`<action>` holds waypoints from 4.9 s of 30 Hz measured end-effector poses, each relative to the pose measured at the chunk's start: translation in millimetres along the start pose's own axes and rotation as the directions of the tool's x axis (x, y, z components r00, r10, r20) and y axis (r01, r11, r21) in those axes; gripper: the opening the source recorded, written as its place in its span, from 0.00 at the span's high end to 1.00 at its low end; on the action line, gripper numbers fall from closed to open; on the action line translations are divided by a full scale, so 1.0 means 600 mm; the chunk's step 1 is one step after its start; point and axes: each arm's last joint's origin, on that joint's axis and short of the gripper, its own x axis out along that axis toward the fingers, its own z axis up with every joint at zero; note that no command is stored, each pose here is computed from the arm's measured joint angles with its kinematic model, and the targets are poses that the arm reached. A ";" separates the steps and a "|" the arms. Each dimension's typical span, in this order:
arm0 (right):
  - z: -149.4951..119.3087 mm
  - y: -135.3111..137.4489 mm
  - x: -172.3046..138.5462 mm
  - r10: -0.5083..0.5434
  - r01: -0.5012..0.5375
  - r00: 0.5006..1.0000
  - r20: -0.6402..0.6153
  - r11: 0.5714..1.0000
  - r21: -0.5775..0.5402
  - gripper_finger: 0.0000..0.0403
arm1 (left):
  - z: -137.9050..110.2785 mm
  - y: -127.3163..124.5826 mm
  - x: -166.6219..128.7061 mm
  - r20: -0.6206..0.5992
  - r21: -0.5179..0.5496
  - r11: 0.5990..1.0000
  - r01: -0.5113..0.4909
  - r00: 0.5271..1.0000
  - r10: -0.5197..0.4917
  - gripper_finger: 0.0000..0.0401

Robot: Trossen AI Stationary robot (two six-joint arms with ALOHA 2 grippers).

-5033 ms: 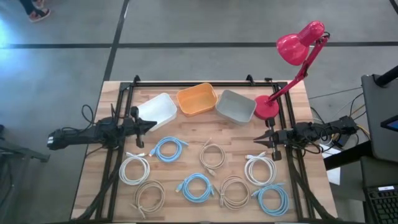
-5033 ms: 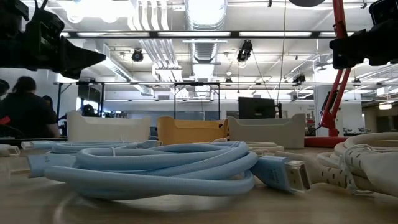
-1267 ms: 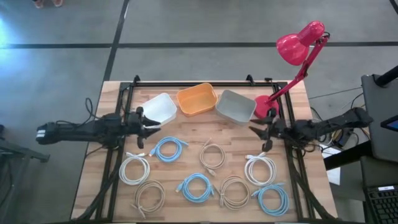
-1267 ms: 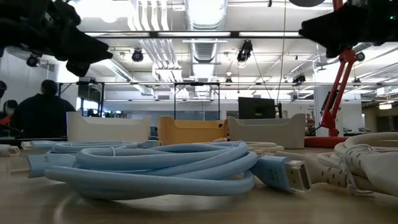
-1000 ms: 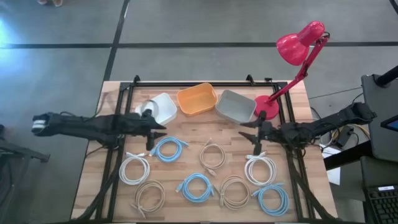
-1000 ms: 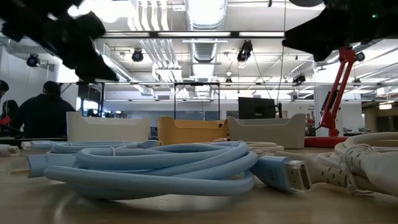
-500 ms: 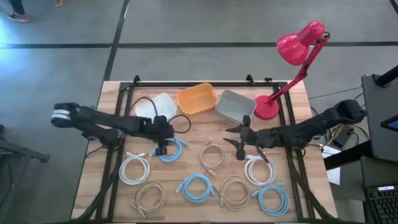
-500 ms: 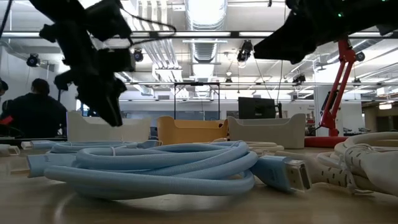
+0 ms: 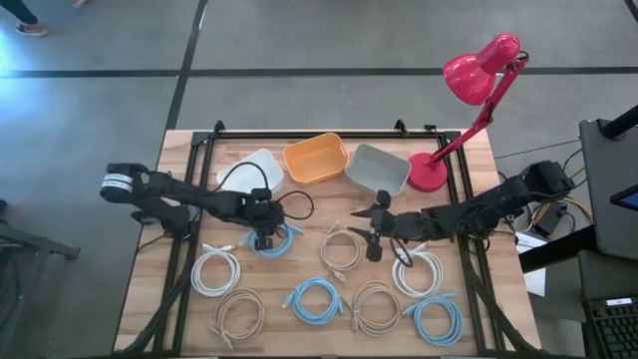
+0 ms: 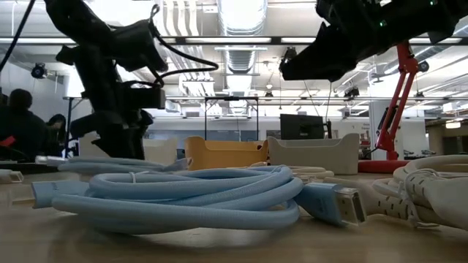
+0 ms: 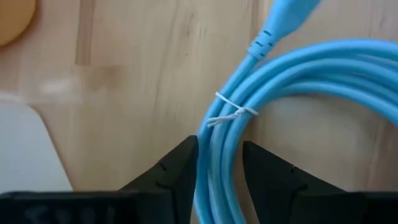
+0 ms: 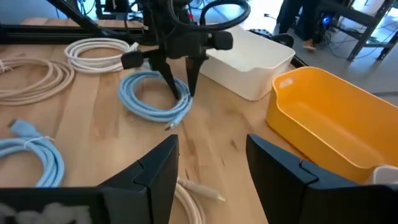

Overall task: Pick & Place USB Port
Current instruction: Put the top blue charger cable into the white bin, then put the left blue charger cable into the white bin

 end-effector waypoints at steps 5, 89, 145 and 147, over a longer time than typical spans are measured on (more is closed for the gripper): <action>-0.002 0.003 0.005 0.015 -0.015 1.000 -0.012 1.000 0.002 0.54 | 0.001 0.000 0.010 -0.003 0.003 1.000 -0.030 1.000 0.030 0.66; -0.007 0.002 0.003 0.020 -0.022 0.999 -0.028 0.997 -0.072 0.54 | -0.048 0.147 -0.001 -0.230 -0.132 0.454 -0.881 0.473 0.850 0.68; -0.007 0.003 0.004 0.021 -0.020 0.999 -0.028 0.999 0.037 0.54 | 0.121 -0.200 -0.005 0.483 0.119 0.916 0.382 0.784 -0.389 0.59; -0.007 0.003 0.004 0.021 -0.020 0.999 -0.029 0.999 0.035 0.54 | 0.119 -0.207 0.015 0.453 0.107 0.919 0.380 0.804 -0.385 0.57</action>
